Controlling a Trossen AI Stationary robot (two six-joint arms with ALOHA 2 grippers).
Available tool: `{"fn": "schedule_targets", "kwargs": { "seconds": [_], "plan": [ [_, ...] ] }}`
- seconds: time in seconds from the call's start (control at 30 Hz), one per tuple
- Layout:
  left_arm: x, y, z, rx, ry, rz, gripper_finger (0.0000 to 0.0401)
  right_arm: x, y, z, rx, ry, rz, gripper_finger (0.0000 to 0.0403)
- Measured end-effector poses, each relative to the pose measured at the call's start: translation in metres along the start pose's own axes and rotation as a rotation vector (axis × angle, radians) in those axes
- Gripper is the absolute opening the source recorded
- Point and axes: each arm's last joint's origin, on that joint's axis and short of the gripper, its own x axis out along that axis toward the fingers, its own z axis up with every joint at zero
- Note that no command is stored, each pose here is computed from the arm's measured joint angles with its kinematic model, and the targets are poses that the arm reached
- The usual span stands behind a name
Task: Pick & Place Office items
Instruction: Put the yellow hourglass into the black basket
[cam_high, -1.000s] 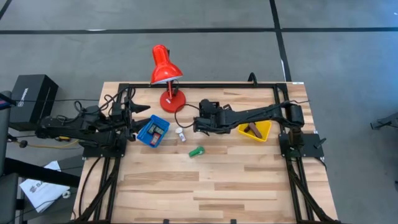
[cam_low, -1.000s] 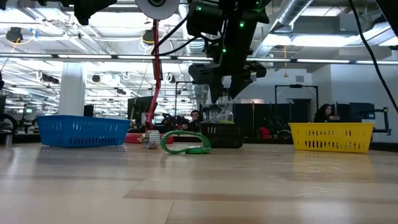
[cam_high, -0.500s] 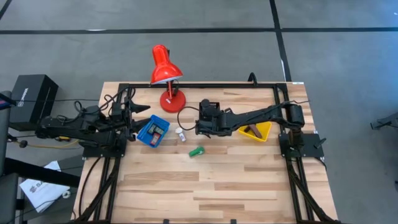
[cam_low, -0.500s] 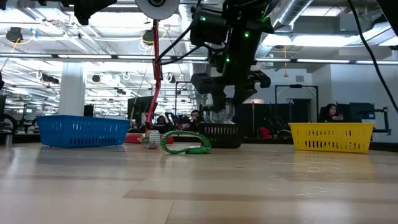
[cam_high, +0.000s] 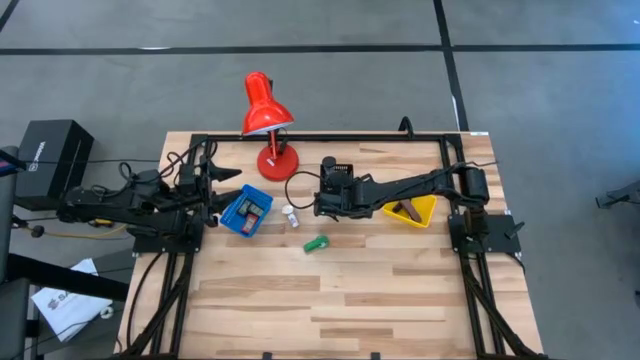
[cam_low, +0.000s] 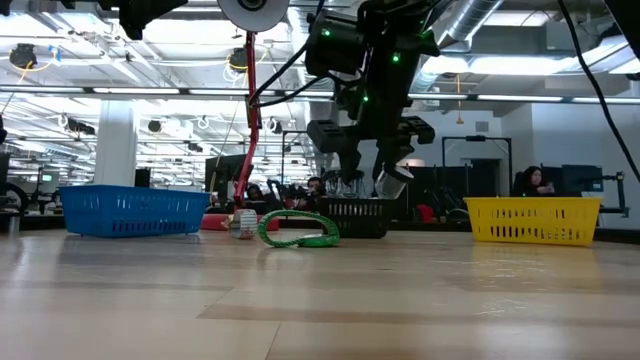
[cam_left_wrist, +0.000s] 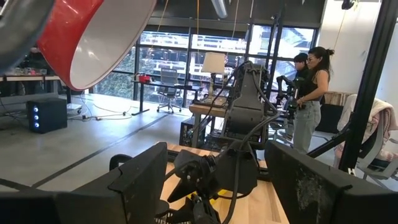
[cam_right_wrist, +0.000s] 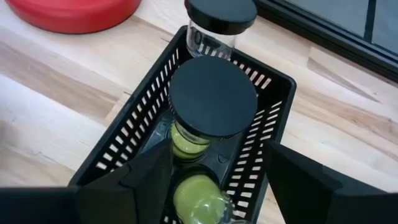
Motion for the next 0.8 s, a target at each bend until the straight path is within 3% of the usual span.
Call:
{"fn": "schedule_targets", "kwargs": {
  "seconds": [0.2,0.43,0.67,0.8],
  "plan": [
    [0.0,0.0,0.0,0.0,0.0,0.0,0.0264,-0.001,0.001,0.002,-0.098,-0.004,0.004,0.0238],
    [0.0,0.0,0.0,0.0,0.001,0.0,0.0264,-0.018,-0.001,0.025,-0.192,0.001,0.004,0.0239],
    [0.0,0.0,0.0,0.001,0.002,0.0,0.0264,-0.058,-0.009,0.037,-0.34,0.103,-0.053,0.0236],
    [0.001,0.0,-0.001,0.002,0.005,0.0,0.0264,-0.084,-0.009,0.022,-0.437,0.212,-0.026,0.0207]
  ]
}}
